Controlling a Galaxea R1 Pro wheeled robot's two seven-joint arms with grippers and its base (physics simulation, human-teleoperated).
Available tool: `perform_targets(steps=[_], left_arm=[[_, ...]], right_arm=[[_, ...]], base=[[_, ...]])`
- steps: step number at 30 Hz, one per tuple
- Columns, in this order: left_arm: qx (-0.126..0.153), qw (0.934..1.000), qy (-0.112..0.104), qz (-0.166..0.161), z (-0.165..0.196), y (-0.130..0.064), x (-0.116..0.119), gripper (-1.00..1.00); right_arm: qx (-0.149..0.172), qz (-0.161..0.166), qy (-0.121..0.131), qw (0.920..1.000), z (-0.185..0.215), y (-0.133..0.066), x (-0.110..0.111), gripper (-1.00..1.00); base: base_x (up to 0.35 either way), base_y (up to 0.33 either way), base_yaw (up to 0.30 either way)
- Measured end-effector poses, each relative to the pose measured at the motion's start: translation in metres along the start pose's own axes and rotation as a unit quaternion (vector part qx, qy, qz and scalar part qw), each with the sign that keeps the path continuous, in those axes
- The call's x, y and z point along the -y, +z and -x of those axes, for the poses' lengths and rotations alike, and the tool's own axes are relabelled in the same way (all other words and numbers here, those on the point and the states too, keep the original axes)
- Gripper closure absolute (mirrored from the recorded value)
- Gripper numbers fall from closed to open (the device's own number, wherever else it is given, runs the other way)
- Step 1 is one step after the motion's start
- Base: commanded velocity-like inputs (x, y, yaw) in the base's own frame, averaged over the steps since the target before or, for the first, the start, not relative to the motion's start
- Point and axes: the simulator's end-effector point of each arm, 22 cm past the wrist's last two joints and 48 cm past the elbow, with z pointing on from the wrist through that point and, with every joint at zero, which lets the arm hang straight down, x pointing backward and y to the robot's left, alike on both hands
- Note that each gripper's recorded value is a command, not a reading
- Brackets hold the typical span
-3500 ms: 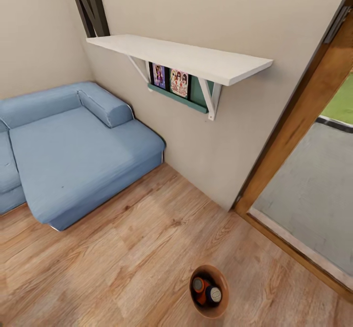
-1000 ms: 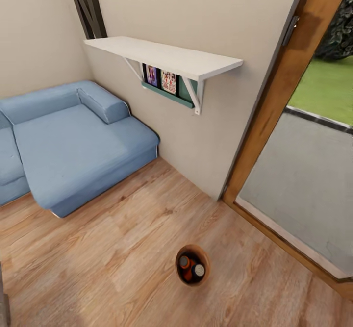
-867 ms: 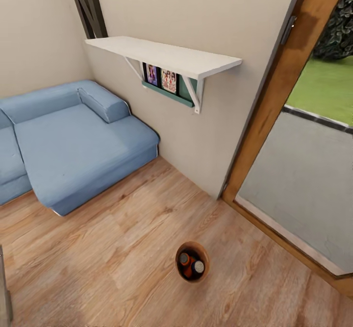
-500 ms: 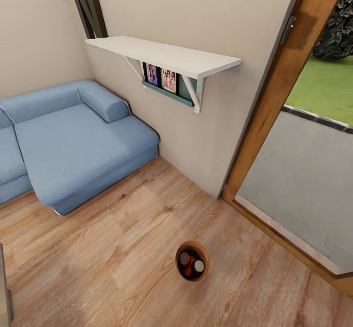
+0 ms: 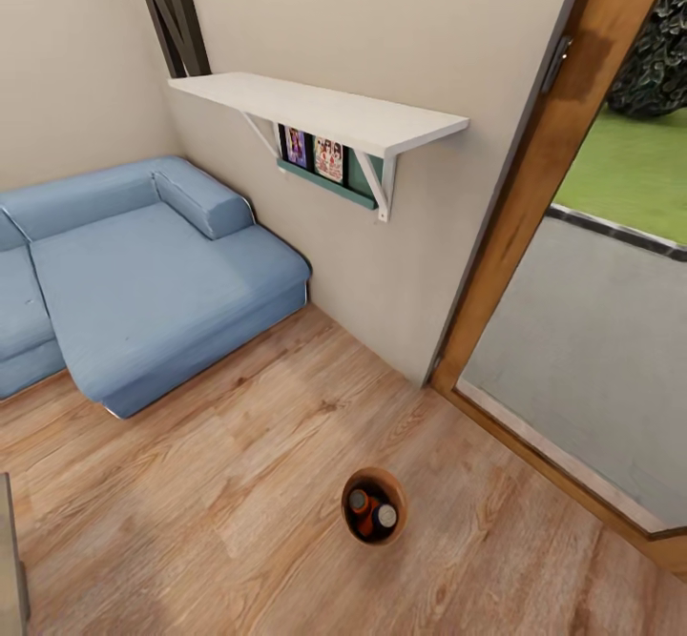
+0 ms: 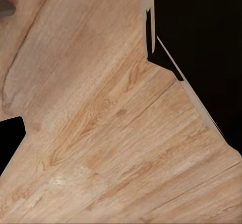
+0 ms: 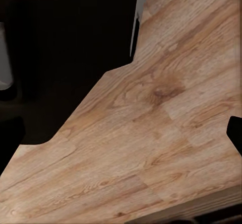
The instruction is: Put the three can of soda from the living room inside the tash can in the kitchen.
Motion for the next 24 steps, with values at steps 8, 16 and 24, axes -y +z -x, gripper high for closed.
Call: perform_targets(steps=[8, 16, 24], left_arm=[[0.001, 1.0000, 0.000, 0.000, -0.0012, -0.0022, 0.0004, -1.00], [0.006, 1.0000, -0.001, -0.002, 0.0028, -0.0013, 0.0041, -1.00], [0.012, 0.9999, 0.000, -0.004, 0.0077, -0.0003, 0.0064, -1.00]], right_arm=[[0.005, -0.007, 0.021, 0.9998, 0.0009, -0.0022, 0.0034, -1.00], [0.010, -0.010, 0.032, 0.9994, 0.0017, -0.0025, 0.0038, -1.00], [0.029, -0.011, 0.030, 0.9991, 0.0010, -0.0055, 0.0040, -1.00]], base=[[0.000, 0.000, 0.000], [0.000, 0.000, 0.000], [0.000, 0.000, 0.000]])
